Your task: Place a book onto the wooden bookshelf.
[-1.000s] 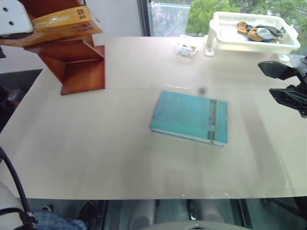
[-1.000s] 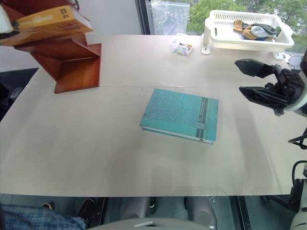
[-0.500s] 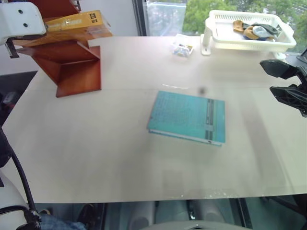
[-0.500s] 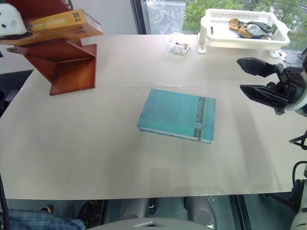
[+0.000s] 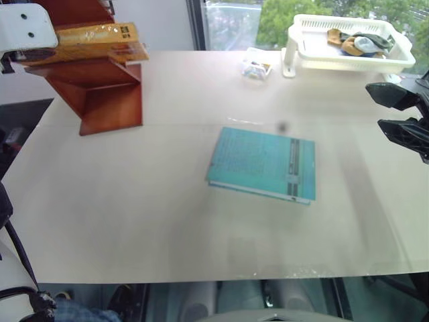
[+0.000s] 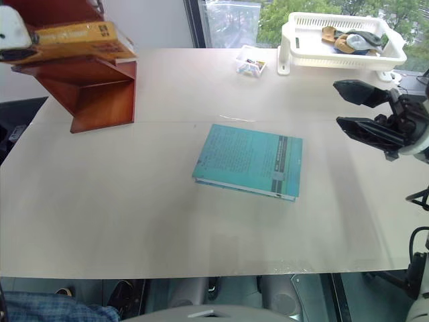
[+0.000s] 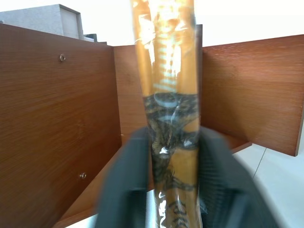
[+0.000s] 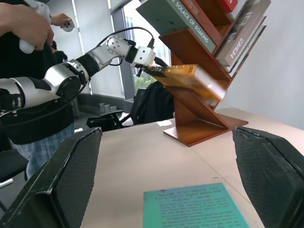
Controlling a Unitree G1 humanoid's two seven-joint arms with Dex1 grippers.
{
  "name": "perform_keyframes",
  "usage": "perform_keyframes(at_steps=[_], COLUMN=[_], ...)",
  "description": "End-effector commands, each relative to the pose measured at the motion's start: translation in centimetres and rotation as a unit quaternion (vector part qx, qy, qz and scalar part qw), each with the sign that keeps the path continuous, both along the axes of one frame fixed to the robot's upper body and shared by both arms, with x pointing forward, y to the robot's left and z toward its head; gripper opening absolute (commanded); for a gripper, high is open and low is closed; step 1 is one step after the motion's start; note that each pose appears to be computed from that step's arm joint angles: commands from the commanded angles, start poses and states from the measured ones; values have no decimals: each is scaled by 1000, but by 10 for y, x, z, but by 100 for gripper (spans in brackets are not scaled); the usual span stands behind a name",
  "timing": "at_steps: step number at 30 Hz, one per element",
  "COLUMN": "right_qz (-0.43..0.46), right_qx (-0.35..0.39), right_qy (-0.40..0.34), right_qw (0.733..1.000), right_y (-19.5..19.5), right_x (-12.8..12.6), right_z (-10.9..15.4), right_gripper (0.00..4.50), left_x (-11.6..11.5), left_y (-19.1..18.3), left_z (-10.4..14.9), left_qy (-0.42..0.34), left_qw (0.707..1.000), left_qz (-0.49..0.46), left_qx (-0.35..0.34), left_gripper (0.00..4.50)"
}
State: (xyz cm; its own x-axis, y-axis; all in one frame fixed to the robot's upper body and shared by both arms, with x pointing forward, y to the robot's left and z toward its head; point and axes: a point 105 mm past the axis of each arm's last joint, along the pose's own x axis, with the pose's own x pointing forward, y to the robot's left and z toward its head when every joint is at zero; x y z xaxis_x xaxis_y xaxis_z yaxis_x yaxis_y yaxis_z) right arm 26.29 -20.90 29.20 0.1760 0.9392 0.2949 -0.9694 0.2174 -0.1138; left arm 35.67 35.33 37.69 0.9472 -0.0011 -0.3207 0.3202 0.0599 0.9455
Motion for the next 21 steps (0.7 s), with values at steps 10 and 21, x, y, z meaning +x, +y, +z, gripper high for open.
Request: perform_keyframes(at_steps=[10, 21], right_qz=[-9, -10], right_qx=[0, -2], right_qy=[-36, -27], right_qw=[999, 1000], right_y=[-2, -4], right_x=[-6, -5], right_z=[12, 9], right_gripper=[450, 450], left_x=[-16, -25], left_y=[19, -56], left_z=[11, 33], left_qy=[-10, -89], left_qw=[999, 960], left_qz=[40, -164], left_qx=[10, -209], left_gripper=[334, 334])
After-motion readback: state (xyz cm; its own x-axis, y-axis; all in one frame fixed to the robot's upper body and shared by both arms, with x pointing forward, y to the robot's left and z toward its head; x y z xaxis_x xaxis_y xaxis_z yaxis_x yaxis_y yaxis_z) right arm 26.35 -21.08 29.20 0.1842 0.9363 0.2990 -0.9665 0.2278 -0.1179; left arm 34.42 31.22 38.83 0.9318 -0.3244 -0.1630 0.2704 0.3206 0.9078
